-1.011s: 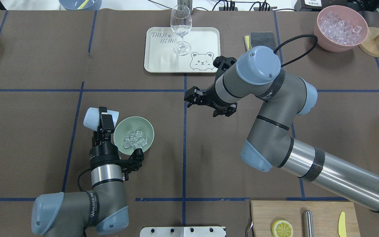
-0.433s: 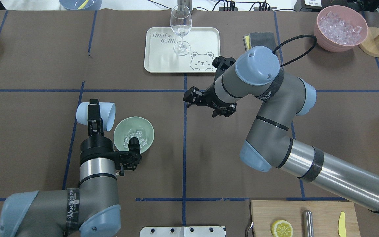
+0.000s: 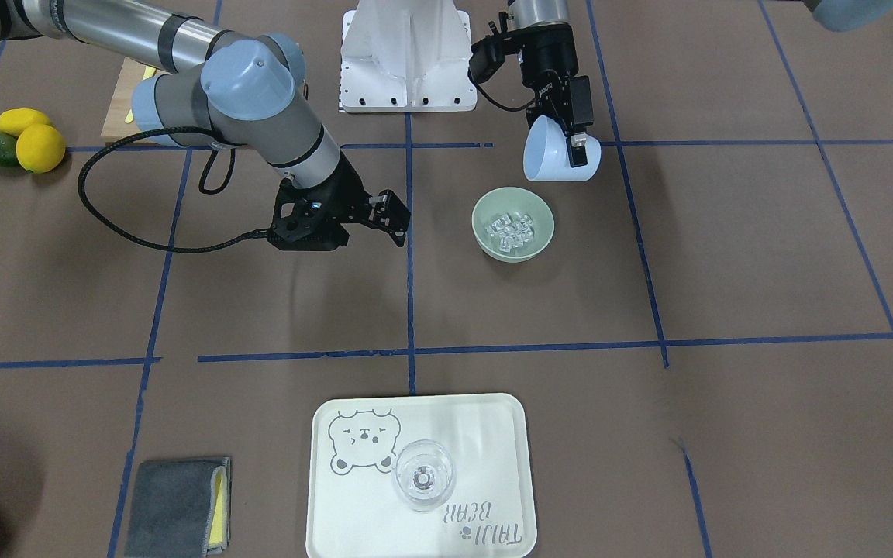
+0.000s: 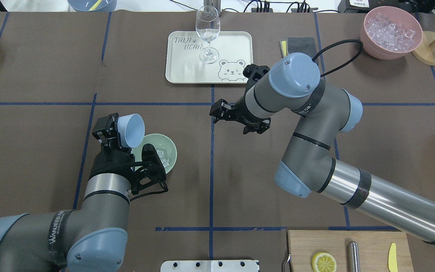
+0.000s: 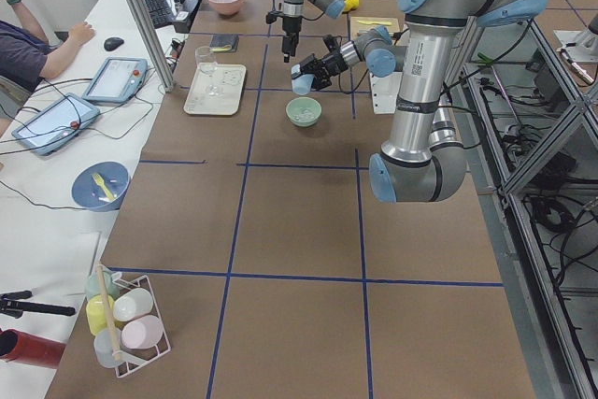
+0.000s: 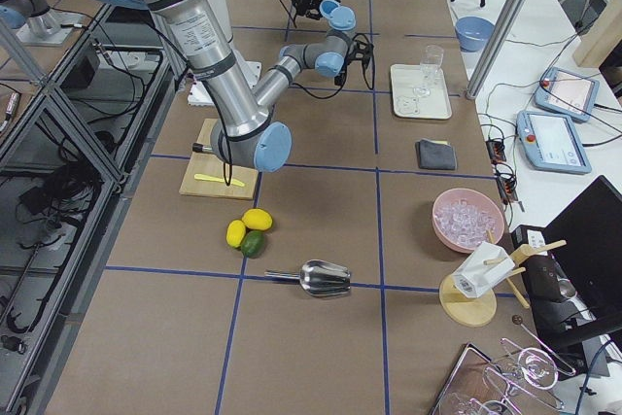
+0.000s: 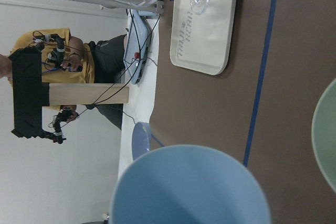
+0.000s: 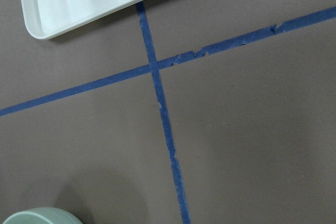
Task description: Pour ice into bowl
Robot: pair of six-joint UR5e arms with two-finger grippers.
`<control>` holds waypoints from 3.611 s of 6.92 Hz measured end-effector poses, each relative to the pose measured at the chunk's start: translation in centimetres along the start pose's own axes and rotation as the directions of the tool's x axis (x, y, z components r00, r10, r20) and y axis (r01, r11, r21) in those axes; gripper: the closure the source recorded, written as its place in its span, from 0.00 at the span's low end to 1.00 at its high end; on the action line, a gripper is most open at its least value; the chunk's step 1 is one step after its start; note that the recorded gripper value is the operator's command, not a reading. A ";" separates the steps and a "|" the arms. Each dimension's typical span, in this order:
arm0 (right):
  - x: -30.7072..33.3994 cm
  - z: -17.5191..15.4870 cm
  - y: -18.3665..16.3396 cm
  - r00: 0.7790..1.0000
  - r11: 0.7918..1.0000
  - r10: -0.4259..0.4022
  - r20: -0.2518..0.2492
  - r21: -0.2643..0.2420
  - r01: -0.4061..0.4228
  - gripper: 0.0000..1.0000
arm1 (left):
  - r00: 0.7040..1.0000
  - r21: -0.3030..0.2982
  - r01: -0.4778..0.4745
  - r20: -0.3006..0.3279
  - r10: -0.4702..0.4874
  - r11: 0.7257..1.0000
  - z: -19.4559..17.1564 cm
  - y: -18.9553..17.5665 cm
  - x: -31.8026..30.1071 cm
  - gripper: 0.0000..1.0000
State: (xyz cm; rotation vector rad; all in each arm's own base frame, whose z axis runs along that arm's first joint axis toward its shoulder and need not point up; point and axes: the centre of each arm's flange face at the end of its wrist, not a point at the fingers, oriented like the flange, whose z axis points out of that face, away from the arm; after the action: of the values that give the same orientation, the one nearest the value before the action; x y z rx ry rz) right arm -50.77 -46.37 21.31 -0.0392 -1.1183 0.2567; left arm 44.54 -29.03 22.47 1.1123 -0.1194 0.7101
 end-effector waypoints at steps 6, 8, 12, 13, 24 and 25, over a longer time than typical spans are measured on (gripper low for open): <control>-0.5 0.6 0.9 1.000 1.000 -0.005 -0.001 0.006 0.005 0.00 | 0.866 0.021 0.481 -0.169 -0.471 0.876 5.6 10.6 -5.7 1.00; -2.6 1.9 3.5 1.000 0.999 -0.025 0.008 0.023 0.025 0.00 | 0.789 0.014 0.596 -0.195 -0.583 0.803 7.1 18.6 -6.6 1.00; -9.0 6.1 8.8 0.999 0.999 -0.030 0.015 0.041 0.029 0.00 | 0.519 -0.017 0.843 -0.242 -0.820 0.538 10.6 27.9 -4.2 1.00; -10.8 7.8 10.2 1.000 0.999 -0.025 0.002 0.043 0.025 0.00 | 0.469 -0.028 0.872 -0.241 -0.850 0.489 11.0 28.5 -4.1 1.00; -12.5 11.3 11.3 0.997 0.998 -0.034 -0.062 0.054 0.037 1.00 | 0.289 -0.136 0.937 -0.215 -0.933 0.322 17.1 37.2 -2.1 1.00; -12.8 10.4 11.1 0.998 0.998 -0.035 -0.046 0.055 0.038 1.00 | 0.291 -0.129 0.938 -0.203 -0.935 0.320 17.4 38.1 -2.0 1.00</control>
State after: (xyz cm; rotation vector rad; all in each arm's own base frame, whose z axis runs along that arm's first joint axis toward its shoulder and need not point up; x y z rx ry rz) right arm -67.36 -39.47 12.79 0.0254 -1.0653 0.2534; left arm 25.42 -35.22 59.25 0.8771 0.7523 -0.2798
